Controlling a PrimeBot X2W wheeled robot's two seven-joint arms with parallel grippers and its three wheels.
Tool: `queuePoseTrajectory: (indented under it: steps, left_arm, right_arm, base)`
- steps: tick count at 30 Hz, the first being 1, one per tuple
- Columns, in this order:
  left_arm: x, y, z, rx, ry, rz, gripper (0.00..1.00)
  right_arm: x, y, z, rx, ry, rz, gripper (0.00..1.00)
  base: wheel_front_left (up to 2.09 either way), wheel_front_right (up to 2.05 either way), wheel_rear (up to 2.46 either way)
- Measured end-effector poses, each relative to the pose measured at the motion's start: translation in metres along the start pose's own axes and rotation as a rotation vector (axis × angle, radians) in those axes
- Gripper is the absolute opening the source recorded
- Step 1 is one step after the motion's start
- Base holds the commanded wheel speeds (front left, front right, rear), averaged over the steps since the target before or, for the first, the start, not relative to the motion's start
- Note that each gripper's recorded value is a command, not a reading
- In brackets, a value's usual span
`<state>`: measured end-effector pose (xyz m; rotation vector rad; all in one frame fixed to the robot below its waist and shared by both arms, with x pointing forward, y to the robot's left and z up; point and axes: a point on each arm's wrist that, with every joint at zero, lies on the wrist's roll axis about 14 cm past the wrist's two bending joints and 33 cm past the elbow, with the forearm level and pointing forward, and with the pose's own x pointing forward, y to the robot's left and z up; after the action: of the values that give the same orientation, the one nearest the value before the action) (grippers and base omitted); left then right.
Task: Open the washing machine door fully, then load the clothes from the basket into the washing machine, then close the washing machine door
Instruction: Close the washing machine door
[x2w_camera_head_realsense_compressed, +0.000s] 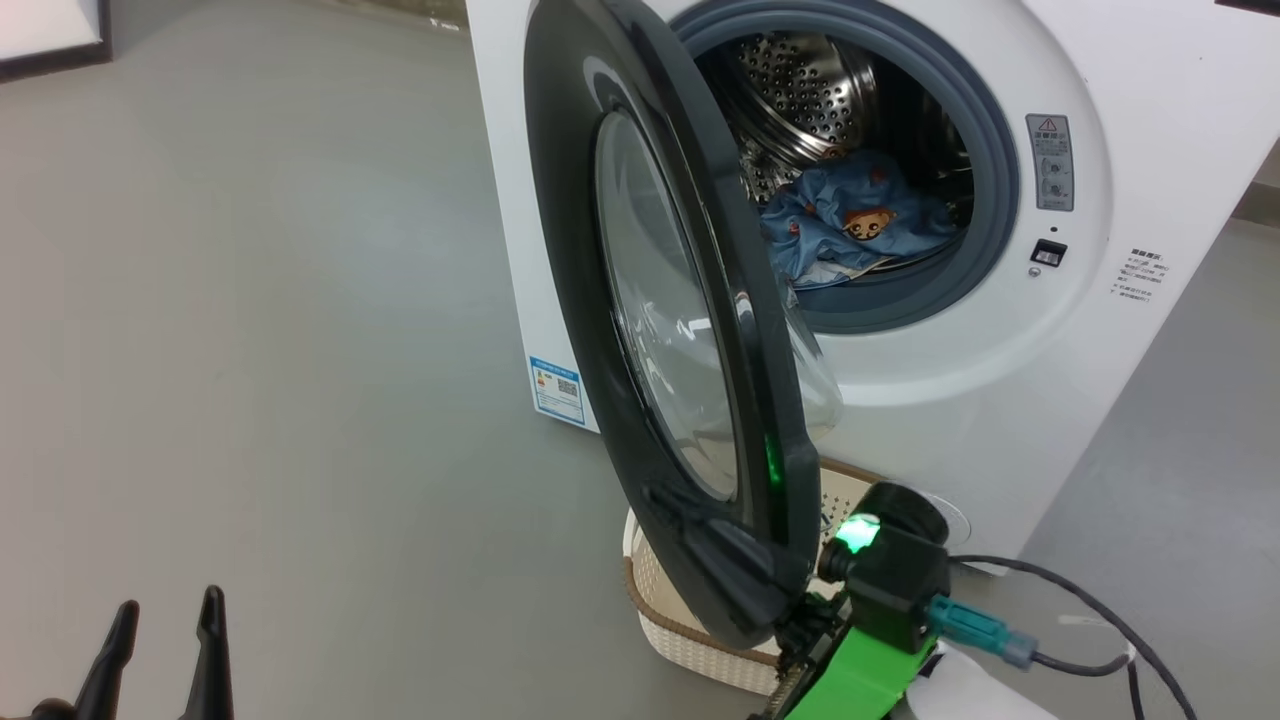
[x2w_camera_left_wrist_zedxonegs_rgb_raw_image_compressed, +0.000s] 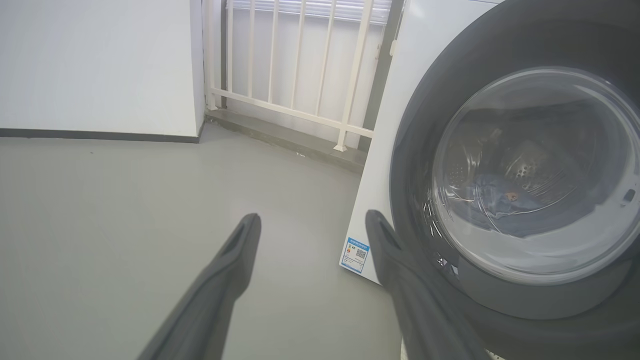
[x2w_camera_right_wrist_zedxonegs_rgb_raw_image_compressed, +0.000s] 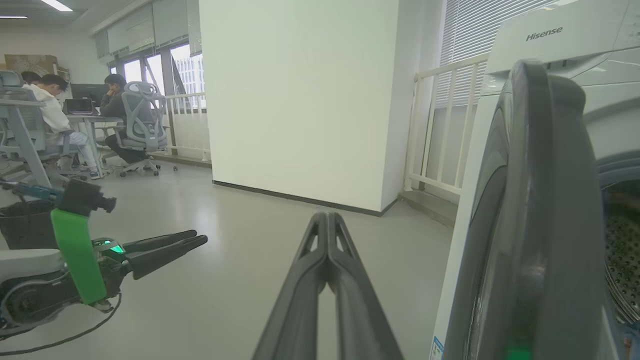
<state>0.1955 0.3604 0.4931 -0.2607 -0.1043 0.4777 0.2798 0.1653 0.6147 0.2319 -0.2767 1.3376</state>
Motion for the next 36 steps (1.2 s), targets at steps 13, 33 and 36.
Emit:
queuePoseTrajectory:
  steps: [13,33,36]
  left_arm:
    - [-0.001,-0.003,-0.003,-0.001,0.011,-0.007,1.00]
    - [-0.001,-0.001,-0.004,0.000,0.015,-0.001,1.00]
    - [-0.001,-0.002,-0.004,-0.007,0.016,-0.002,1.00]
  right_arm:
    - [-0.020,-0.010,-0.066,0.076,0.203,-0.062,0.00]
    - [-0.039,-0.064,-0.083,0.069,0.261,-0.231,0.00]
    - [-0.048,-0.087,-0.078,0.042,0.255,-0.291,0.00]
  base:
    - [0.00,0.00,0.00]
    - [0.00,0.00,0.00]
    - [0.00,0.00,0.00]
